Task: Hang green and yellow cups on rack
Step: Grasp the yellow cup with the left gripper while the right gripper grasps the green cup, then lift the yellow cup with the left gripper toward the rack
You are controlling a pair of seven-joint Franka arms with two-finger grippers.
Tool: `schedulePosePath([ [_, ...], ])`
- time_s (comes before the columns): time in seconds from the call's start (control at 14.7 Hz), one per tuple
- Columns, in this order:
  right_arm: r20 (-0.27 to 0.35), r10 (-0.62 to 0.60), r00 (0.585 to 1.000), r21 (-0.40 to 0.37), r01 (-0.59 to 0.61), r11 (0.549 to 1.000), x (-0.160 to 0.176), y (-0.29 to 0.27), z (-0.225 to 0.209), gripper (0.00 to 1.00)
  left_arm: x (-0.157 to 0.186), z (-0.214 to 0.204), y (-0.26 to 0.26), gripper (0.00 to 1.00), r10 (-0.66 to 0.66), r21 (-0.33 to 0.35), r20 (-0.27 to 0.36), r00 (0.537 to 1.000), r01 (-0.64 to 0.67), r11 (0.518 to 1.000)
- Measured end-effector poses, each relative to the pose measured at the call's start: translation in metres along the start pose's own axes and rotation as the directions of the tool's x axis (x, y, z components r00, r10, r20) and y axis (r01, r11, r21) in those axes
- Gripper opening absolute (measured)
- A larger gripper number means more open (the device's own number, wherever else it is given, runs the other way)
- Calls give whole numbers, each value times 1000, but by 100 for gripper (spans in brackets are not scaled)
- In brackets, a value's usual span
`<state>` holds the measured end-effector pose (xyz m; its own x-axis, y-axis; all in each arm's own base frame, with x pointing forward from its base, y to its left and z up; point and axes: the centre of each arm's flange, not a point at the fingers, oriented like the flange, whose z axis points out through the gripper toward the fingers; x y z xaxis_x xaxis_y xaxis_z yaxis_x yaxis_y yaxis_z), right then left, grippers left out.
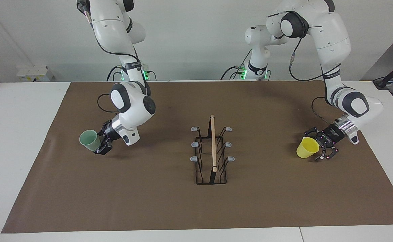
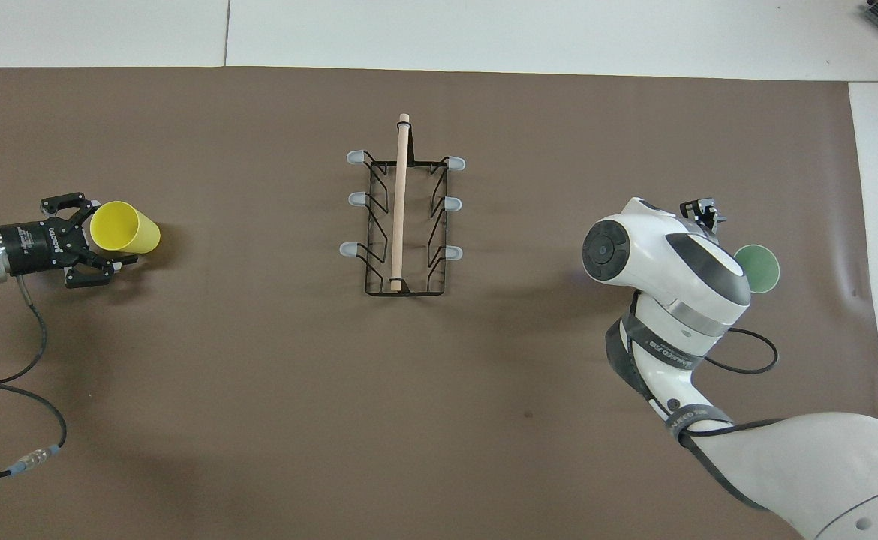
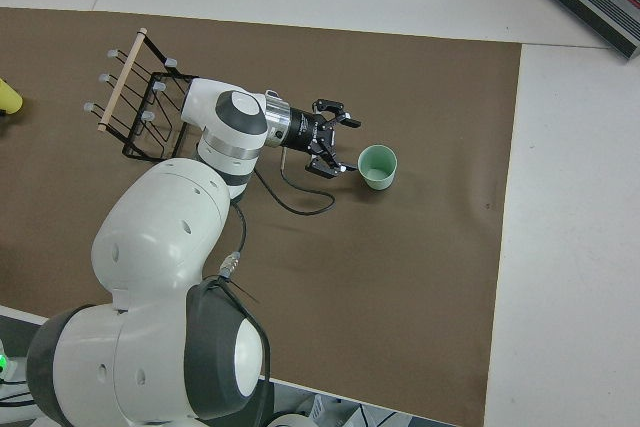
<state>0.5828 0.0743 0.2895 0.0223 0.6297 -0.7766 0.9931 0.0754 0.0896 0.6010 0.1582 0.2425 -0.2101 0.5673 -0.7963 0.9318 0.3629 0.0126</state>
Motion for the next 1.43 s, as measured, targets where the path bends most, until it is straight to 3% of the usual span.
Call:
schedulePosePath([
  [0.27,-1,38,999,12,-38,999,27,-6,4,100,-4,10,-3,100,-1,-18,15,1000,1,1000],
  [0.55,0,37,999,32,-37,999,49,-23,17,100,-12,8,-4,100,87,-27,24,996,-86,996],
  [0.68,6,18,1000,35,-18,999,54,-30,22,100,-9,7,-11,96,163,-27,27,986,-162,986],
  [0.82,24,-11,1000,6,10,1000,57,-34,26,100,-8,6,-18,72,221,-28,32,975,-220,975],
  [0.89,37,-26,999,-13,26,1000,59,-36,28,100,-9,6,-20,68,234,-30,33,972,-233,972],
  [1.16,92,-79,993,-73,86,994,59,-40,37,100,-20,-2,-15,68,267,-56,21,963,-266,962],
  [1.43,137,-105,985,-102,119,988,51,-39,48,100,-61,-22,6,68,308,-119,1,951,-306,945],
])
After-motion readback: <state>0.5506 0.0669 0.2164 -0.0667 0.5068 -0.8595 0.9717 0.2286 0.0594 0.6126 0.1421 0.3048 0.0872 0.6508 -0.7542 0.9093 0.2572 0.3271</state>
